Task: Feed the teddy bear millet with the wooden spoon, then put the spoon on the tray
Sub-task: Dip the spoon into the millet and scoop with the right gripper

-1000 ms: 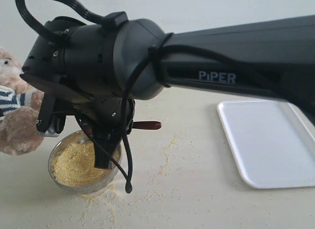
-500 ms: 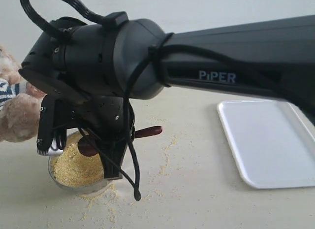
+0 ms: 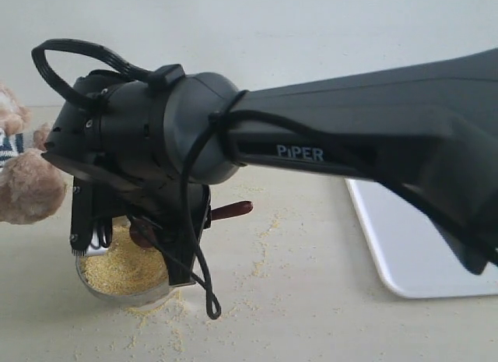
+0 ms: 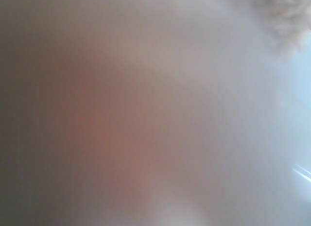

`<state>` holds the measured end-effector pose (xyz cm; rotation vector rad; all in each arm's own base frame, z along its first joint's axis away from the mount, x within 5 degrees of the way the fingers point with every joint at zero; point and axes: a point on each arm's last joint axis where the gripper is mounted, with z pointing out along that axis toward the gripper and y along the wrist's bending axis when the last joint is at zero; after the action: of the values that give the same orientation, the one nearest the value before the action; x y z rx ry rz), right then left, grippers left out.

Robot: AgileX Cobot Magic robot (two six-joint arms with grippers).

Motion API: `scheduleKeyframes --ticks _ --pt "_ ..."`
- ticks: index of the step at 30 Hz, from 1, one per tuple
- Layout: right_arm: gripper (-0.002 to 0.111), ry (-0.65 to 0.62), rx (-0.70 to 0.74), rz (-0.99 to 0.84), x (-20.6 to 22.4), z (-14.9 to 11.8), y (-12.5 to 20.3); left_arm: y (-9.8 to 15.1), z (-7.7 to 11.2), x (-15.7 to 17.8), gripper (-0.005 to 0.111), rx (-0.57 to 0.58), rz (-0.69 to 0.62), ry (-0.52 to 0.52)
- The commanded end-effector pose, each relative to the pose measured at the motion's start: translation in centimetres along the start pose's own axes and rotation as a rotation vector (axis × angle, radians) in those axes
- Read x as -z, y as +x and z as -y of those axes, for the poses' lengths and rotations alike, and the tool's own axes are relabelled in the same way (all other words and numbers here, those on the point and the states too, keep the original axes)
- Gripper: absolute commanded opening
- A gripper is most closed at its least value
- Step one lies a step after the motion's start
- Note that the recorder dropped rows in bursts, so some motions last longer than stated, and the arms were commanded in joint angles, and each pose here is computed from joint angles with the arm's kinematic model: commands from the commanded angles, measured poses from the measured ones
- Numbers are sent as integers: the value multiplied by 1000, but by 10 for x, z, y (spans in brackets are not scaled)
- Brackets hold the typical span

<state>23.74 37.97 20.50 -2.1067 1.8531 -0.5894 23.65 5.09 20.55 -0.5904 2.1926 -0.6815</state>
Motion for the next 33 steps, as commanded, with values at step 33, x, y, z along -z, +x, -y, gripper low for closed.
scheduleKeyframes --ticks 33 --pt "0 -155 -85 85 4 -14 -9 0 4 1 5 -55 -12 46"
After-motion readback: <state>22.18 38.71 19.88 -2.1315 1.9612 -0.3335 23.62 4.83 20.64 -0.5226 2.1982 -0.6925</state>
